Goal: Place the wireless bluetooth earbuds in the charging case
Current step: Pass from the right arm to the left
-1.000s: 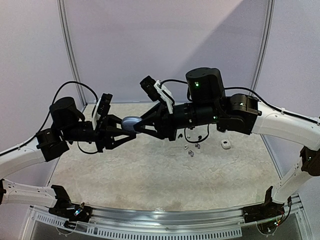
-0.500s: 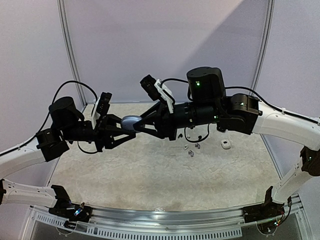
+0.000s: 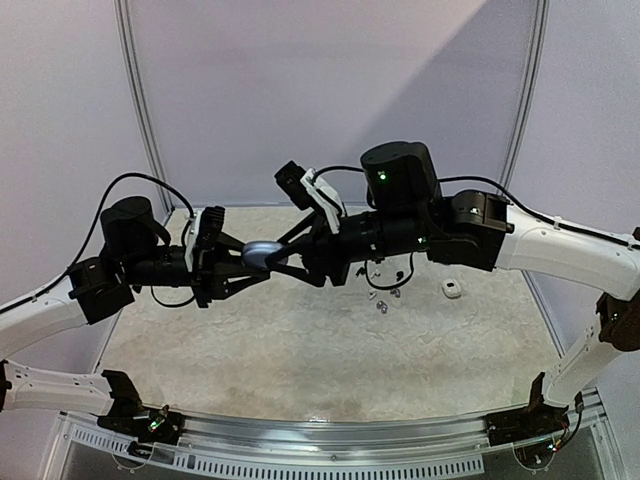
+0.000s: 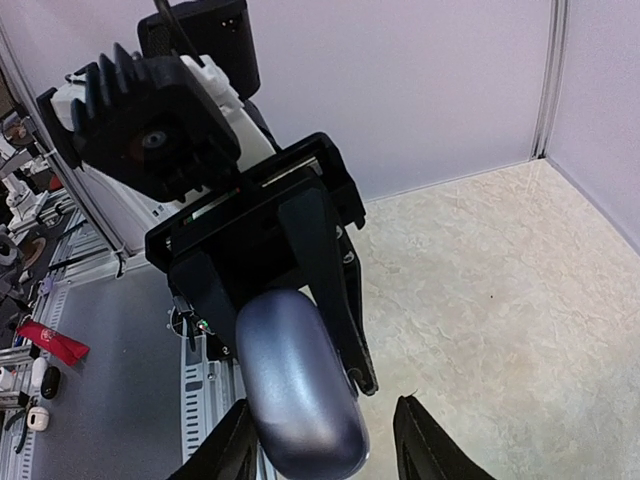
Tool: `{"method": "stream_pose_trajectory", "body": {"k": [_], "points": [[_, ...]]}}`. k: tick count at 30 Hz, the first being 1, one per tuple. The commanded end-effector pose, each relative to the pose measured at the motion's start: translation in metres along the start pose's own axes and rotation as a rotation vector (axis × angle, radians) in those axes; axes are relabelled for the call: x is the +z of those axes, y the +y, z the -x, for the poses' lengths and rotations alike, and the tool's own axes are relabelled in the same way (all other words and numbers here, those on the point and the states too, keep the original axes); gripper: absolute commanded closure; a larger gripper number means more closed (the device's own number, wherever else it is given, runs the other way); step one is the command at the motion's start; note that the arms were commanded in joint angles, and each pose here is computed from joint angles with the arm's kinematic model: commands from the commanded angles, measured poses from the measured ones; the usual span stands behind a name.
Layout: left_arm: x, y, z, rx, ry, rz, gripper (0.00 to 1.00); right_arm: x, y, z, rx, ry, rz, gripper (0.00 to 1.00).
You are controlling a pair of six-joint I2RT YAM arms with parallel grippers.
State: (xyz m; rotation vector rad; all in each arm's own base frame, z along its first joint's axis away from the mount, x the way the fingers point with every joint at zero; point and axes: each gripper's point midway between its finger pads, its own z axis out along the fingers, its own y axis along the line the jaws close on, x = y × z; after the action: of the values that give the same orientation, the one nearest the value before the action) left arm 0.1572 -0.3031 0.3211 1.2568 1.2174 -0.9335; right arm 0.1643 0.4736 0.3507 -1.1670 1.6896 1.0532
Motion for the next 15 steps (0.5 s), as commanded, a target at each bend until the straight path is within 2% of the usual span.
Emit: {"method": "stream_pose_trajectory", "body": {"k": [1,8,15], "points": [[-0.002,-0.012,-0.005,0.106,0.038,-0.051,1.0,0.005,-0.016,0.008,0.011,-0.015,-0.07,0.53],[-0.002,-0.014,-0.009,0.098,0.051,-0.055,1.0,0.004,-0.011,0.011,0.01,-0.018,-0.04,0.55],[-0.001,-0.013,-0.001,-0.017,0.009,-0.058,1.0,0.019,-0.002,-0.007,0.015,0.055,0.037,0.53]]}}
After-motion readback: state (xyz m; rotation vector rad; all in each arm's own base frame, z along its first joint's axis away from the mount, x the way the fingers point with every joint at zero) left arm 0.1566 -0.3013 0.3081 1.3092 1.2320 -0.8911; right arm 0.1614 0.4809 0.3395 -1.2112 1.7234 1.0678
